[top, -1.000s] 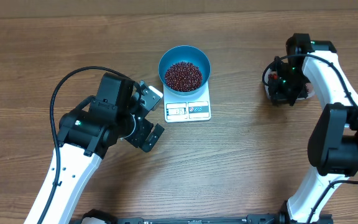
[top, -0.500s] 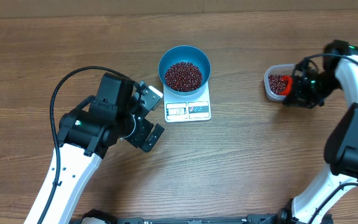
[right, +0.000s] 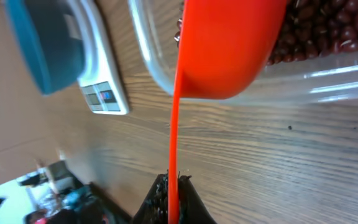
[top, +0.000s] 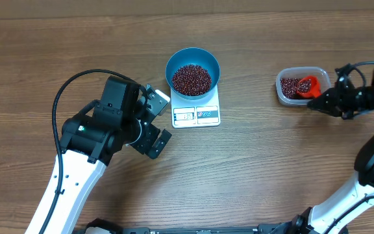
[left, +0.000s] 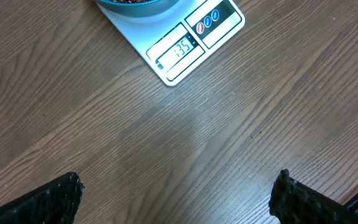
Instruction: Scoop item into bowl and weigh 150g on scale
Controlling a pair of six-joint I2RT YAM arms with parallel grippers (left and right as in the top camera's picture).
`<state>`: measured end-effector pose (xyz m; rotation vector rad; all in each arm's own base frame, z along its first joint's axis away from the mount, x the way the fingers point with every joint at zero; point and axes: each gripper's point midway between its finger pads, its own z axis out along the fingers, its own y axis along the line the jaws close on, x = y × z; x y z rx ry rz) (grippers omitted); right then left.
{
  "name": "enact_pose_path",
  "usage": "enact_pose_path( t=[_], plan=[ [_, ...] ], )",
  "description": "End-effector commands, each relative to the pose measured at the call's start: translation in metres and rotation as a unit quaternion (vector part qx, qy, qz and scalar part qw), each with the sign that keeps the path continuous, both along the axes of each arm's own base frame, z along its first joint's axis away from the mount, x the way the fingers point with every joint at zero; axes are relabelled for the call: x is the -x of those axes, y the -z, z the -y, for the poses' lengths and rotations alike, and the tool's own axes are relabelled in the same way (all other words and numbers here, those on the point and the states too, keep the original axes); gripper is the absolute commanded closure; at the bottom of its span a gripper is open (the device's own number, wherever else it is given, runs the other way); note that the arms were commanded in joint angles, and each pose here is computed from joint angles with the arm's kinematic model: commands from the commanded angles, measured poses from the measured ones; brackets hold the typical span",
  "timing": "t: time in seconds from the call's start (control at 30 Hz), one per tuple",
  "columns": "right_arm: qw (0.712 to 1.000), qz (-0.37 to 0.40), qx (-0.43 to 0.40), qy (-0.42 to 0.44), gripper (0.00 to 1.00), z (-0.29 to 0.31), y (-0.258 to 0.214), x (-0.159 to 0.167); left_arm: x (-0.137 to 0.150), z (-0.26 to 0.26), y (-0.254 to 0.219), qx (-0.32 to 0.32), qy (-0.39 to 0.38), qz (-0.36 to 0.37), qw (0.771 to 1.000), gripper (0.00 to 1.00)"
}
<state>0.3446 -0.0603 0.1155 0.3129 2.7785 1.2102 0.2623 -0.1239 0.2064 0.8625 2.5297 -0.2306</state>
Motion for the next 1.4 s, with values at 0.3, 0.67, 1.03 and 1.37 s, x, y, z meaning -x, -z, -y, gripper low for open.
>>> enact_pose_path(
  t=[0.3,0.67,1.03,1.37],
  plan=[
    [0.991,0.075,-0.108,-0.021,0.96,-0.031,-0.035,-0.006,-0.004,0.0,-0.007,-0.001,0.008,0.012,1.0,0.01],
    [0.973,0.131,-0.163,-0.101,0.96,-0.117,-0.074,-0.017,-0.004,0.0,-0.007,-0.001,0.008,0.012,1.0,0.0],
    [0.97,0.118,-0.087,-0.192,0.96,-0.203,-0.081,-0.035,-0.004,0.0,-0.007,0.0,0.008,0.012,1.0,0.0],
    [0.948,0.155,0.084,-0.267,0.96,-0.256,-0.05,-0.045,-0.004,0.0,-0.007,-0.001,0.008,0.012,1.0,0.0]
  ],
)
